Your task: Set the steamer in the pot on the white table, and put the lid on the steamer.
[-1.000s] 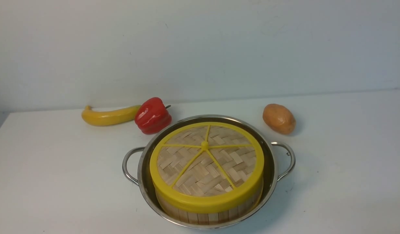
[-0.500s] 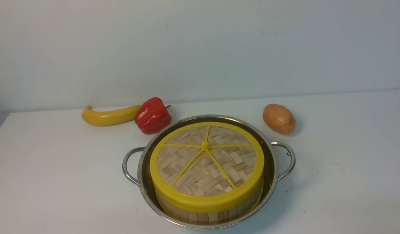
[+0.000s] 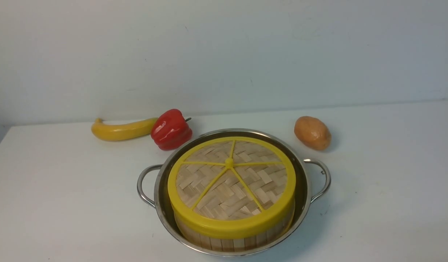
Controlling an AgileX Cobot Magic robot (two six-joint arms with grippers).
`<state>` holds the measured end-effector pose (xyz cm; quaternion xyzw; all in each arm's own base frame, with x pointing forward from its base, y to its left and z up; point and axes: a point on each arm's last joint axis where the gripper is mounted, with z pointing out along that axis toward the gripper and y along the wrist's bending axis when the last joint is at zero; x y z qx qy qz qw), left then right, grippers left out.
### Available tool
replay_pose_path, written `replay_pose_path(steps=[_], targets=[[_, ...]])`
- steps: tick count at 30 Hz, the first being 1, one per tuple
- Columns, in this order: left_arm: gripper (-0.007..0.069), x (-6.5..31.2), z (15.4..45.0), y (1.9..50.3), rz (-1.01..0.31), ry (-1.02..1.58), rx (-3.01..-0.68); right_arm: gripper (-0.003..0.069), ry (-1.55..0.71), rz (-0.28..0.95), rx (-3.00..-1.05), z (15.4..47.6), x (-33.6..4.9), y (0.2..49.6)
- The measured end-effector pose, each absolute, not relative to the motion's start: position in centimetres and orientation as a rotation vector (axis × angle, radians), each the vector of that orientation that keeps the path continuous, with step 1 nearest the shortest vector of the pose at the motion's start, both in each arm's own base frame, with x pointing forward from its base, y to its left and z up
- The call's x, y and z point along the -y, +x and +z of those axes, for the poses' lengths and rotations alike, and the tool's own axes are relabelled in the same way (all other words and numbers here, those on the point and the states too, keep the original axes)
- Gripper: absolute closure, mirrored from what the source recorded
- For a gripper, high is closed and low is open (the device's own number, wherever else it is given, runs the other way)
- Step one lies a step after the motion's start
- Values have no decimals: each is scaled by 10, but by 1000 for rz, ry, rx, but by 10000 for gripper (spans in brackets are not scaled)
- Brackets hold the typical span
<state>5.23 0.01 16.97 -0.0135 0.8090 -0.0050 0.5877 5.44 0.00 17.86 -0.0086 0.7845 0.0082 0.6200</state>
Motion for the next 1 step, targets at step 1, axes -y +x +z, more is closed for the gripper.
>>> replay_pose_path(steps=[1], targets=[[503, 0, 170, 52, -12, -31, -1885, 419, -20, 19, -1804, 179, 0, 54]])
